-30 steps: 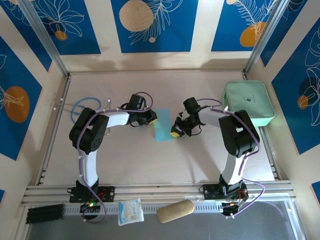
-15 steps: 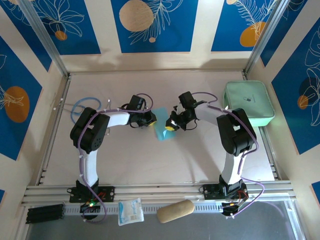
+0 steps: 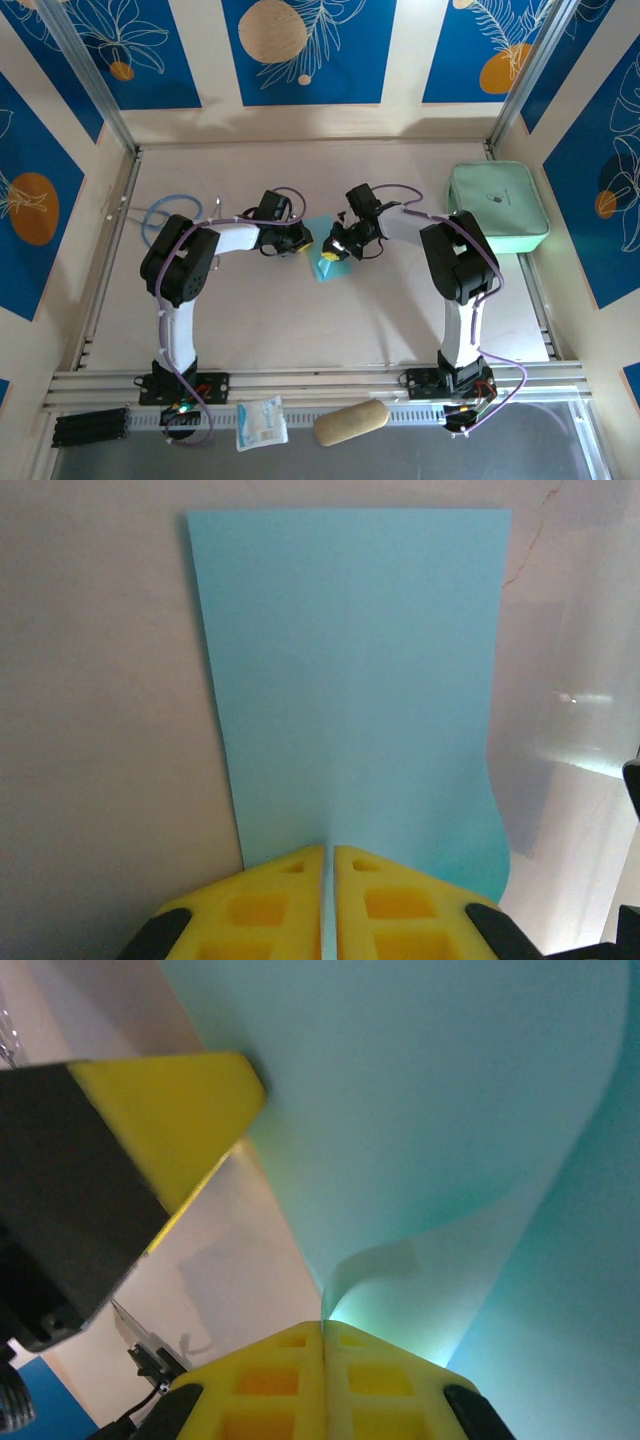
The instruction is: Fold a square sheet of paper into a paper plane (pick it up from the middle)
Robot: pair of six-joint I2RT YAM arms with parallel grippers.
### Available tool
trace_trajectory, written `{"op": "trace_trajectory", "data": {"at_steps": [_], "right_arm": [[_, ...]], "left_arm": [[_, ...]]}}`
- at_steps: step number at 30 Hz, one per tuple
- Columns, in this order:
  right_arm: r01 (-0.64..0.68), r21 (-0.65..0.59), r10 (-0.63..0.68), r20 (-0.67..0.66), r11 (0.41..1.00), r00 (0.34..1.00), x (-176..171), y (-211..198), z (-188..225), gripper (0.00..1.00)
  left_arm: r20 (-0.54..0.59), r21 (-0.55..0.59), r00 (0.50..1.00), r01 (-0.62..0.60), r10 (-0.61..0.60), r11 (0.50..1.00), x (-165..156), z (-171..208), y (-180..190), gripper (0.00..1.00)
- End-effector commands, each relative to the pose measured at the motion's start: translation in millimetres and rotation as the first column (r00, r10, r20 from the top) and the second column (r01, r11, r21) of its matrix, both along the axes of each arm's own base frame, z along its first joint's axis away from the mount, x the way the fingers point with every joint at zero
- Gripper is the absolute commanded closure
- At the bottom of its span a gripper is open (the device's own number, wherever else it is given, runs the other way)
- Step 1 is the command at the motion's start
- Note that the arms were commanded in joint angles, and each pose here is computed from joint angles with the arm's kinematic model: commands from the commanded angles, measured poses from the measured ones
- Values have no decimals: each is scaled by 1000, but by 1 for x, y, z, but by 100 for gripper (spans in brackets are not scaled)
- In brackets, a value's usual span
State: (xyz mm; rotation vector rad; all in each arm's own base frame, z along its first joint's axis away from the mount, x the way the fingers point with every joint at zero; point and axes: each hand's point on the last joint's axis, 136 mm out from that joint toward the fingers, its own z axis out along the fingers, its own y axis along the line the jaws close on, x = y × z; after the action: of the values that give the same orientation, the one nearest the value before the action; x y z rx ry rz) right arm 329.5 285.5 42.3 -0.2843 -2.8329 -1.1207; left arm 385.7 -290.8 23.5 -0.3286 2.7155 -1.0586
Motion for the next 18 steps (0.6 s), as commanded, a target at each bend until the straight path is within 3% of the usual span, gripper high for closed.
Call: {"op": "trace_trajectory", "data": {"at_steps": [1, 18], "right_arm": [[10, 6, -10, -3, 1000, 1000, 5, 8, -1, 100], [20, 1, -20, -3, 1000, 1000, 11, 15, -12, 100]], "left_arm": [[-50, 42, 999, 5, -3, 999, -7, -17, 7, 88], [-55, 42, 998, 6, -4, 999, -9, -18, 7, 89]]}}
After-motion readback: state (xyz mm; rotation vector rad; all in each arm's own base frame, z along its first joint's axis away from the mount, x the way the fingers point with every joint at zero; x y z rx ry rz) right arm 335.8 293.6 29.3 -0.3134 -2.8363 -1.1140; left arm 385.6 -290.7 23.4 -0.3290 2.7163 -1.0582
